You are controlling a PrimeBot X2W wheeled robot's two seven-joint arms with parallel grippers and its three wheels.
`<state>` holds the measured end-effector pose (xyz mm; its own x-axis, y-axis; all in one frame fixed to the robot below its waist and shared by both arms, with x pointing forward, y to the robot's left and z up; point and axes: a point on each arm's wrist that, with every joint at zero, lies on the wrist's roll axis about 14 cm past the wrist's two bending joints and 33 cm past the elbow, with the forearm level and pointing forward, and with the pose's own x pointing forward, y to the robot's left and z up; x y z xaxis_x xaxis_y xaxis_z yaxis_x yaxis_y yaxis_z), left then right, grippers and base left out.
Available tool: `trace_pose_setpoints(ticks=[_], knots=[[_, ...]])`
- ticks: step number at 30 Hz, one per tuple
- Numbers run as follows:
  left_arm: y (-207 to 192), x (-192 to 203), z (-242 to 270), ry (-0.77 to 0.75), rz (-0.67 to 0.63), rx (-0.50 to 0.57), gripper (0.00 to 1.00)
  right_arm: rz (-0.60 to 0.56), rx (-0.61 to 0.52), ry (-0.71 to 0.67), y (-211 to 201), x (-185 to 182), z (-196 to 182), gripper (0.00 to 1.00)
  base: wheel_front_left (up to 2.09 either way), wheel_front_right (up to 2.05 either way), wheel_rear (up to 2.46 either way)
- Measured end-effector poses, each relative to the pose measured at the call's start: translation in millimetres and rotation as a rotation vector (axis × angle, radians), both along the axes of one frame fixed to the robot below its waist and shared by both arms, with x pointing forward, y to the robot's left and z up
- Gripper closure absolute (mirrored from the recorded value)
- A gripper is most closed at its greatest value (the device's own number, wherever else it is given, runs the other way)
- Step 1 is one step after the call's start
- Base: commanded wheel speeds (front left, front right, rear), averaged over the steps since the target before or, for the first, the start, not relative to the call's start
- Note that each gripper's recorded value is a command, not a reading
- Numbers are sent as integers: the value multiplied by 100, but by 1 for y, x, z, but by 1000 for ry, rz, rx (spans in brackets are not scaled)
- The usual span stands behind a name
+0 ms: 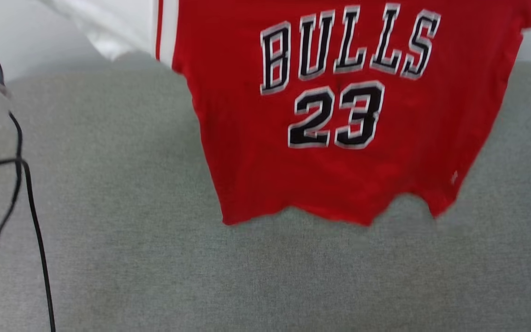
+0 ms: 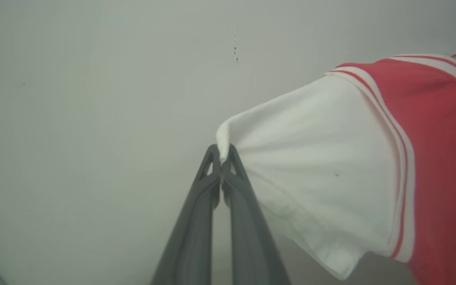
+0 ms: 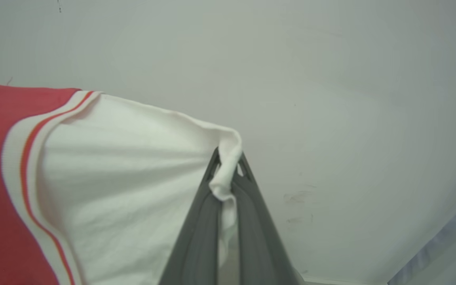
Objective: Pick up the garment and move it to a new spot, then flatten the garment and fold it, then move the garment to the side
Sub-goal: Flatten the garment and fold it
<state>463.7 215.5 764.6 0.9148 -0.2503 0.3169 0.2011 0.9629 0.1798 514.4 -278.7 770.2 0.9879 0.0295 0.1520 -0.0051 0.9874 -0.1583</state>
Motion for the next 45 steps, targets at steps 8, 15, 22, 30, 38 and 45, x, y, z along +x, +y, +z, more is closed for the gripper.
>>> trace_pose_setpoints(ticks=[8,15,22,30,38,45], knots=[[2,75,-3,25,-4,51,100,-11,35,-11,2,71,-8,100,0,0,0],[10,148,0,-5,39,78,100,-14,78,-49,9,138,-23,100,0,0,0],[18,210,-21,-26,73,44,100,-23,119,-77,14,191,-54,100,0,0,0],[11,248,-93,80,63,54,100,-7,154,-5,28,223,-126,100,0,0,0],[-2,239,-155,189,17,39,100,12,160,130,37,210,-188,100,0,0,0],[-7,202,-213,319,-8,-5,100,15,203,251,36,173,-235,100,0,0,0]])
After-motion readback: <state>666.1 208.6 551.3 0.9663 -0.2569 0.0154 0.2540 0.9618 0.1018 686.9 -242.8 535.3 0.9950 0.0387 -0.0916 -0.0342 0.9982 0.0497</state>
